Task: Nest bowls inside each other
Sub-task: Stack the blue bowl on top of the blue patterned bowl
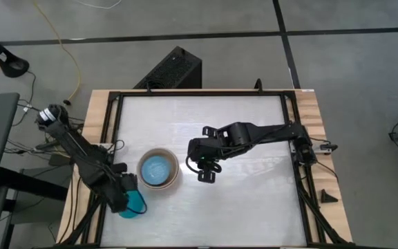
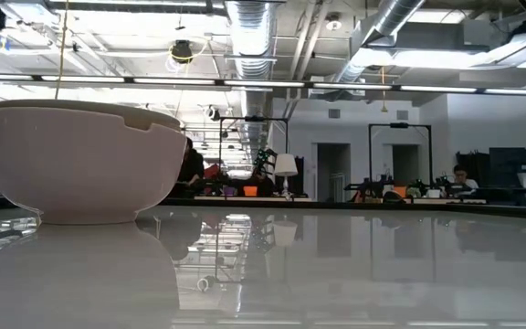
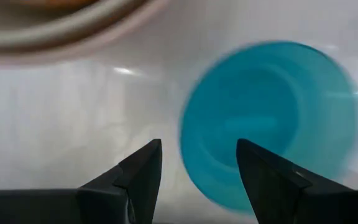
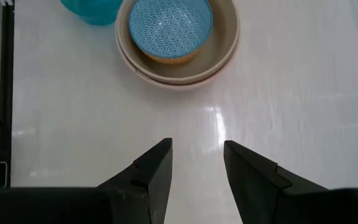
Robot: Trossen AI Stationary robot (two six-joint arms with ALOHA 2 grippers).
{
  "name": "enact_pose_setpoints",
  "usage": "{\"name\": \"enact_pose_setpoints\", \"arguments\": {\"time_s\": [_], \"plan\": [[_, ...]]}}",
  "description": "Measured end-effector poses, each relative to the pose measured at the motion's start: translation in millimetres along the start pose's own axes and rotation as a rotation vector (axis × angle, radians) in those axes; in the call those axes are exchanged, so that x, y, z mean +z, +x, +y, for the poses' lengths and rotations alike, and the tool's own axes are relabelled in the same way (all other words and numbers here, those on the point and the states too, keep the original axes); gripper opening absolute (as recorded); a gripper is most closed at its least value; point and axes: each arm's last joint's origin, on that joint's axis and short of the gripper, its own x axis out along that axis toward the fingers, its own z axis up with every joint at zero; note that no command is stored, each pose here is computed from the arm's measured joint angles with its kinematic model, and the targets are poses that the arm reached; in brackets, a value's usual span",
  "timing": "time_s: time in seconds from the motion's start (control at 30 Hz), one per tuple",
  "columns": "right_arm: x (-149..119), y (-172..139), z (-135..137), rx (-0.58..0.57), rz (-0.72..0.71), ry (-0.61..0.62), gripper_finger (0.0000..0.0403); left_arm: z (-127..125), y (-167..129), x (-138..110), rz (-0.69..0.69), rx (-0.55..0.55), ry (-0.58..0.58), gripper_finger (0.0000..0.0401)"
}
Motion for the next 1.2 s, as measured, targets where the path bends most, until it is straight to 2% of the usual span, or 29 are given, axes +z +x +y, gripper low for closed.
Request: {"name": "enact_pose_setpoints", "arguments": {"time_s": [0.13, 0.33, 0.5, 0.63, 0.77, 0.87, 0.9, 1.07, 1.2], "plan": [[1.5, 0.0, 0.4, 0.004, -0.015, -0.024, 0.0179, -3.9, 16.4, 2.8, -0.001, 0.097, 0.001, 0.0196], [2.1, 0.3, -0.4, 0.004, -0.019, -0.04, 0.0179, -8.1, 33.0, 2.9, 0.064, 0.146, 0.018, 0.0196], [3.7, 0.3, -0.2, 0.007, -0.035, -0.036, 0.0179, -12.1, 44.2, 4.1, 0.033, 0.085, 0.034, 0.0189], [3.7, 0.3, -0.2, 0.007, -0.034, -0.036, 0.0179, -9.1, 51.8, -0.4, 0.069, 0.052, 0.021, 0.015], [4.2, 0.7, -2.3, 0.004, -0.035, -0.032, 0.0179, -8.2, 51.1, -0.8, 0.063, 0.052, 0.017, 0.0082], [4.9, 1.2, -4.8, 0.001, -0.035, -0.026, 0.0179, -7.6, 46.3, -0.4, 0.06, 0.022, 0.022, 0.002], [4.9, 1.3, -5.3, 0.0, -0.034, -0.025, 0.0179, -6.9, 42.8, 0.0, 0.06, 0.002, 0.022, 0.0011], [6.2, 2.4, -10.9, -0.008, -0.034, -0.013, 0.0179, 1.0, 10.1, 1.8, -0.025, -0.129, -0.024, 0.0002], [7.5, 3.4, -16.8, -0.017, -0.033, 0.0, 0.0179, 10.8, -39.7, 7.9, -0.24, -0.258, -0.075, 0.0]]}}
